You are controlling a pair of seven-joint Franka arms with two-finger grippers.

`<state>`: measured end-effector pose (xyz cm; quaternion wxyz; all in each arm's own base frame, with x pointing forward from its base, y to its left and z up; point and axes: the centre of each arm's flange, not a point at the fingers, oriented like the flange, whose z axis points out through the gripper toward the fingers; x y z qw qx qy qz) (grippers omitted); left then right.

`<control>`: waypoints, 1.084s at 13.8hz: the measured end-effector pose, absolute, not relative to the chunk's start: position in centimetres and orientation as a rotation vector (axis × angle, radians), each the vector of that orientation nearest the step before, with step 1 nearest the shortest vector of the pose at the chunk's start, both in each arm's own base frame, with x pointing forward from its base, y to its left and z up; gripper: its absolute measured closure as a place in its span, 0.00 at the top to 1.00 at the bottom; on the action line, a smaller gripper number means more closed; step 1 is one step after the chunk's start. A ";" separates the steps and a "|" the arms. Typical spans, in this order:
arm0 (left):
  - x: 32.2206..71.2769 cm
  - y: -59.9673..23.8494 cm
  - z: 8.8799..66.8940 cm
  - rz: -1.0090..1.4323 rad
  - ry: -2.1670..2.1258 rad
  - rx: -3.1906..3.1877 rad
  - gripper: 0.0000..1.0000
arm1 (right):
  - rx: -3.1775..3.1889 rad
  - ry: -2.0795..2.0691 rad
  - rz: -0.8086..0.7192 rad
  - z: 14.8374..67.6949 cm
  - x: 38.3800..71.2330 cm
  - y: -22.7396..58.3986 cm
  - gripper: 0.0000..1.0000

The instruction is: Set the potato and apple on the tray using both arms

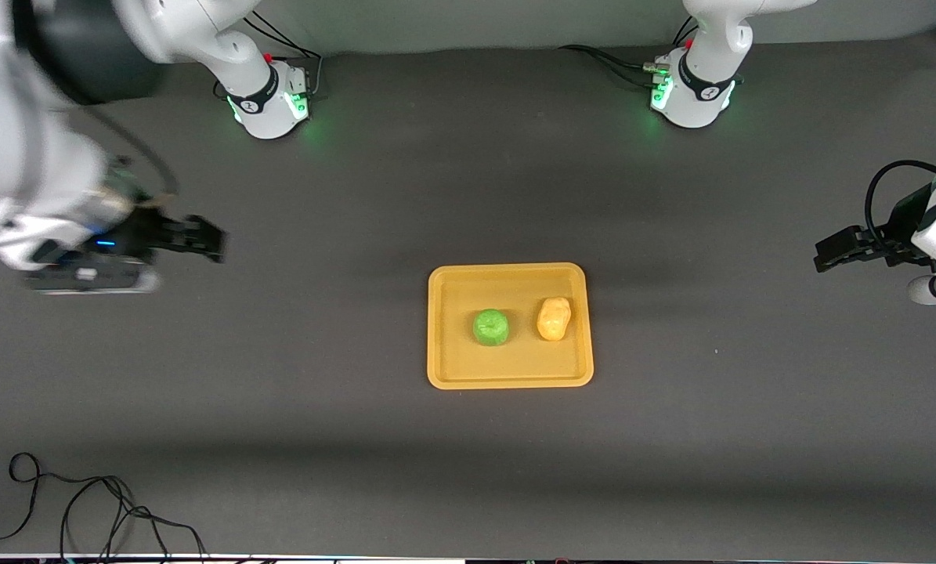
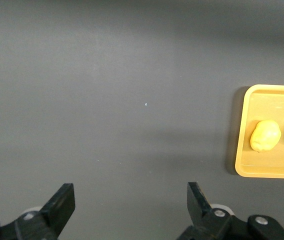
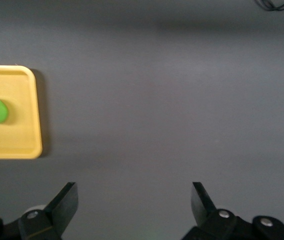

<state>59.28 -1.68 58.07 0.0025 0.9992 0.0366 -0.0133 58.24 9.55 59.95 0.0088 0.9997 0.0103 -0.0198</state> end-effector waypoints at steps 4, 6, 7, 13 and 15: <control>59.3 -1.7 58.1 -0.042 0.115 3.134 1.00 | 3.163 0.048 -0.037 60.7 57.5 0.4 1.00; 59.3 -1.7 58.1 -0.042 0.115 3.134 1.00 | 3.179 0.013 -0.018 60.5 56.7 -1.6 1.00; 59.3 -1.7 58.1 -0.042 0.116 3.134 1.00 | 3.183 0.001 -0.003 60.3 56.3 -2.1 1.00; 59.3 -1.7 58.0 -0.043 0.116 3.134 1.00 | 3.139 0.014 0.030 60.6 55.4 -2.3 1.00; 59.3 -1.7 58.0 -0.043 0.116 3.134 1.00 | 3.121 0.012 0.035 60.7 55.4 -2.6 1.00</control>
